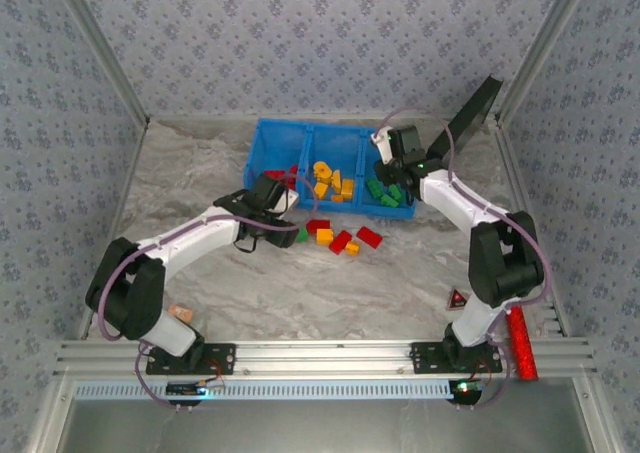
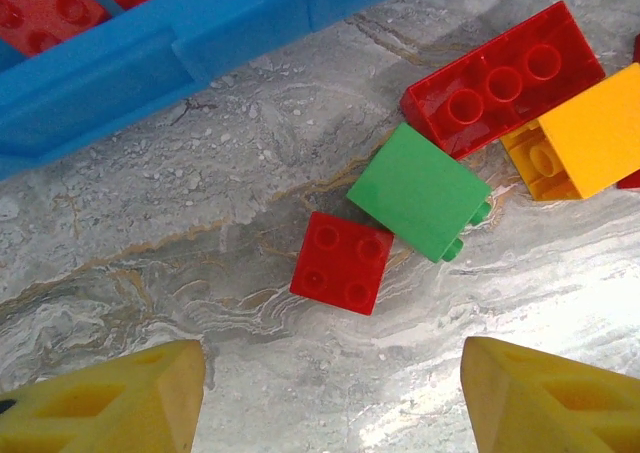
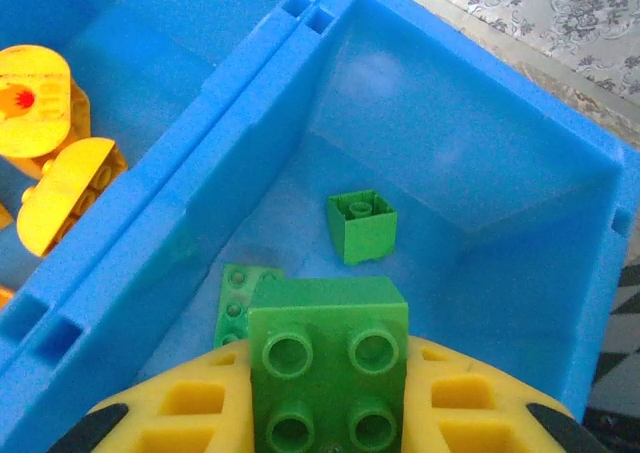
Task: Sort the legos into containers by color
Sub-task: Place the lego in the container.
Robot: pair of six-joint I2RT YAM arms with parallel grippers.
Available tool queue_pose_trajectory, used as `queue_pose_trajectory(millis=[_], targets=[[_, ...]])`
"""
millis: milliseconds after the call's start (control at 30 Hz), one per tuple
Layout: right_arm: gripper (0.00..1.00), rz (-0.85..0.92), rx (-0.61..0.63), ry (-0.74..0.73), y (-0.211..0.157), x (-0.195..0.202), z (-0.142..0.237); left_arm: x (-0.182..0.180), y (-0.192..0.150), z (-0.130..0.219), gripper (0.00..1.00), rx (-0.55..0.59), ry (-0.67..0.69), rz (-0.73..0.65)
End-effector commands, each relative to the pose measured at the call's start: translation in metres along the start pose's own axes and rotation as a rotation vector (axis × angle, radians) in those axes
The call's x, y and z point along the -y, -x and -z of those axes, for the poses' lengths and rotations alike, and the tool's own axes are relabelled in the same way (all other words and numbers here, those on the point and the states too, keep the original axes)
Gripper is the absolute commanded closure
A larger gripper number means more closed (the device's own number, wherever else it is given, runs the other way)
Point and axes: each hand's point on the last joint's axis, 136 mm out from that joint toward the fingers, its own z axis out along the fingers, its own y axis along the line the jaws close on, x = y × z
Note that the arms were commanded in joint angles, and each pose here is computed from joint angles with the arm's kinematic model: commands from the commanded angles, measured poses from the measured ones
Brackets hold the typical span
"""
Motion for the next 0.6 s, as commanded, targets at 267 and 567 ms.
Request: queue_pose_trajectory(millis=[267, 567], targets=[[0.69, -0.059, -0.032, -0.005, 0.000, 0.006, -0.021, 0.004, -0.010, -0.023, 0.31, -0.057, -0.008, -0.028], [0.52, -0.067, -0.058, 0.017, -0.008, 0.006, -0.028, 0.005, -0.019, -0.036, 0.31, -0.103, -0.014, -0.030]])
